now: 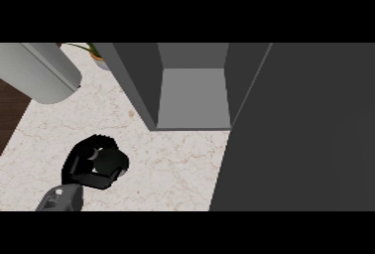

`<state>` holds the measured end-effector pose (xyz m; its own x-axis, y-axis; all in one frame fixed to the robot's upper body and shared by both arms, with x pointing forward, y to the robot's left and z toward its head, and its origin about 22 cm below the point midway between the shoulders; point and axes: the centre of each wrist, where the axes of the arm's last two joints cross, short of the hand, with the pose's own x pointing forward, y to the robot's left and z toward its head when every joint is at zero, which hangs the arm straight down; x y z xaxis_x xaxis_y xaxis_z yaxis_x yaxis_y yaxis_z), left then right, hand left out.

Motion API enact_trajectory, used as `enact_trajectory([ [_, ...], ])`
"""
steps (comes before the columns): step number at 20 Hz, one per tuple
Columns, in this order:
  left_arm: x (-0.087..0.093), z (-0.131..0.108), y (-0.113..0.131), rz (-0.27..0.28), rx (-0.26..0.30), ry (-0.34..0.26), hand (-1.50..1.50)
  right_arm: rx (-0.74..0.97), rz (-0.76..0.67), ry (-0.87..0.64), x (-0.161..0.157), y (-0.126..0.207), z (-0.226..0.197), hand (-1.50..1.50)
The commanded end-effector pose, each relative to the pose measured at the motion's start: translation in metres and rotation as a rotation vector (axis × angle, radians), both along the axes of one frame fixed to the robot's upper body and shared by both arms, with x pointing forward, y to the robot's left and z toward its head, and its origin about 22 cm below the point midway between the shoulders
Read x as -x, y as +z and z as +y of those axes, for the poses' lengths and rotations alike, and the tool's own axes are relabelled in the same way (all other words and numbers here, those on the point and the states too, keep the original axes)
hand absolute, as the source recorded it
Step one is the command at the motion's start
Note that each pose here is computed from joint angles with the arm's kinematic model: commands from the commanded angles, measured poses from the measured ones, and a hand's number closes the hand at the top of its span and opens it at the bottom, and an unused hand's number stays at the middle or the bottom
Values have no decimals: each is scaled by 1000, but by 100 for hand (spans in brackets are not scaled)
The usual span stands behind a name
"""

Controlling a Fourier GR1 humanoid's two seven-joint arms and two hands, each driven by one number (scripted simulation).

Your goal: Pick up the wine, place it into the cabinet and close the cabinet

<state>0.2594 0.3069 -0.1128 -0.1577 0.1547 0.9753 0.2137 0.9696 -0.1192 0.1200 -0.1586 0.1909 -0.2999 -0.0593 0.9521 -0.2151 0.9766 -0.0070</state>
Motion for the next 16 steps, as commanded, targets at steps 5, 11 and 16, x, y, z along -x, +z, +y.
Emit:
enact_trajectory([
  [5, 29, -47, -10, 31, 65, -55, 150, -42, -49, -9, 40, 15, -9, -150],
  [11, 30, -71, 30, -12, 94, -99, 150, -13, -73, -16, 36, 20, -20, -150],
  [16, 38, -105, 50, 15, 104, -99, 150, -43, -60, -19, 36, 5, -5, -150],
])
